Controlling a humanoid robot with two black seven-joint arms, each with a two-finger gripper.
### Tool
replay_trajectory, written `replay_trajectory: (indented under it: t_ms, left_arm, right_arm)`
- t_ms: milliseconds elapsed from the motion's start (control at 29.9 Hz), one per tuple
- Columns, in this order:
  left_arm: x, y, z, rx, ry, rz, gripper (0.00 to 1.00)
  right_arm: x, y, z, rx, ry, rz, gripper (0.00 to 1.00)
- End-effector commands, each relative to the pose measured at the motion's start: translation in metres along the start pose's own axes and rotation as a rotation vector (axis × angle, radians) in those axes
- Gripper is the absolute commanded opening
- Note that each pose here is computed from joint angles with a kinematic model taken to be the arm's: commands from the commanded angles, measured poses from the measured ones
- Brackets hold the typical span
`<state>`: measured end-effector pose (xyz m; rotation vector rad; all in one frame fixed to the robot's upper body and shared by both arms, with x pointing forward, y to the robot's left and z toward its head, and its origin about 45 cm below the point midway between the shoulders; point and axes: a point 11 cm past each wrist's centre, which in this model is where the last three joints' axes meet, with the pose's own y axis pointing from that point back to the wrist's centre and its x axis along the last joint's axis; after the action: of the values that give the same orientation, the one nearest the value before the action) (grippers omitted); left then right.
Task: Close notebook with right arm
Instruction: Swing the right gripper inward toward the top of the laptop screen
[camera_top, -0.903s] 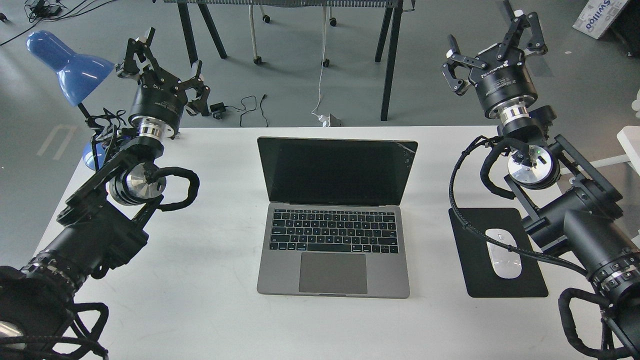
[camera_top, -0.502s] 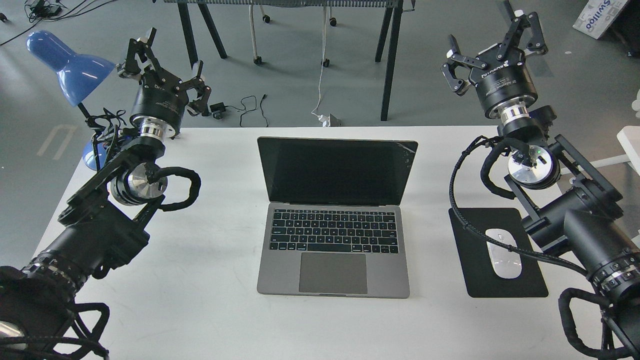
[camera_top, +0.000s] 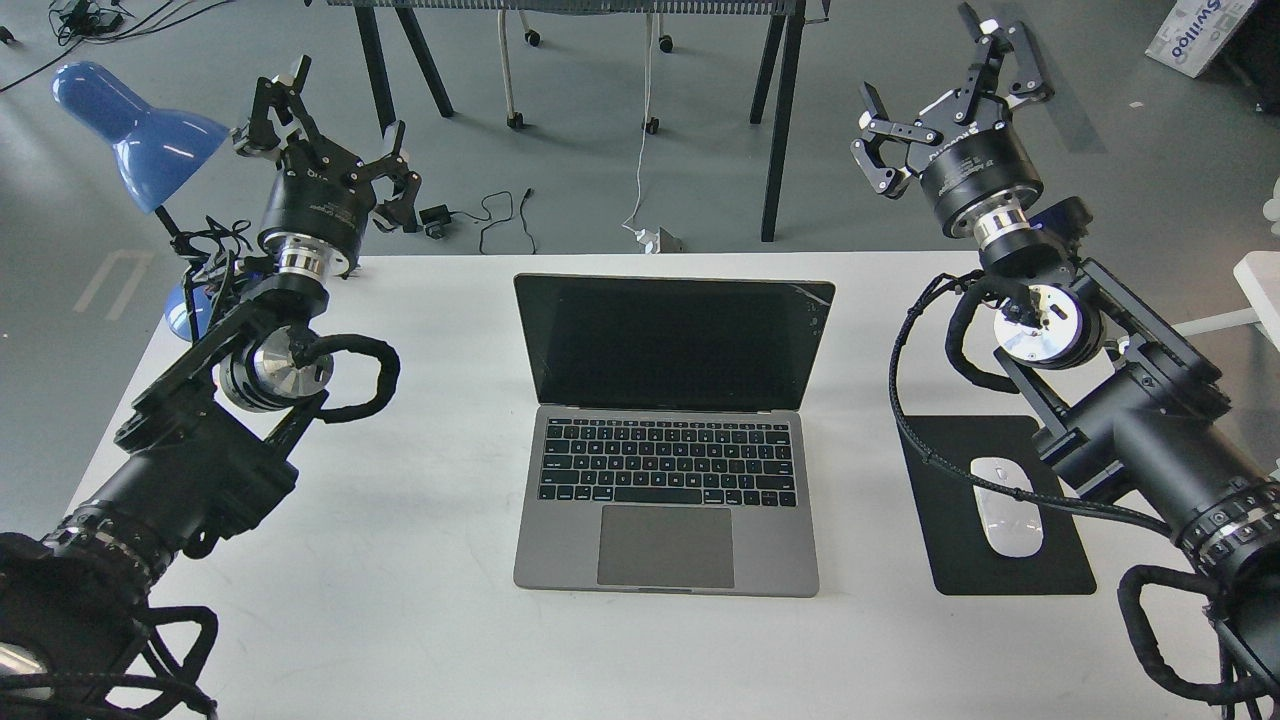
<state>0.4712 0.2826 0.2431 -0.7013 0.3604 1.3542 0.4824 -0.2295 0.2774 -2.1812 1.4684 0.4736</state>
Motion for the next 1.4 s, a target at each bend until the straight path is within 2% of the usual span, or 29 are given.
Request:
replay_trajectory:
  t_ms: [0,167,368,836,1371]
  left_arm:
    - [0.000,0.000,0.000,-0.001,0.001,-0.001,1.00]
    - [0.000,0.000,0.000,0.000,0.000,-0.001,1.00]
    - [0.000,0.000,0.000,0.000,0.000,0.000,1.00]
    - [0.000,0.000,0.000,-0.001,0.001,-0.001,1.00]
    - [0.000,0.000,0.000,0.000,0.000,-0.001,1.00]
  right_arm:
    - [-0.016,-0.011,0.010,-0.104,0.154,-0.042,1.00]
    - [-0.035,-0.020,0.026,-0.214,0.289,-0.105,1.00]
    - [-0.040,-0.025,0.031,-0.275,0.394,-0.138,1.00]
    - [-0.016,-0.006,0.049,-0.320,0.379,-0.082,1.00]
    - [-0.020,-0.004,0.053,-0.331,0.377,-0.104,1.00]
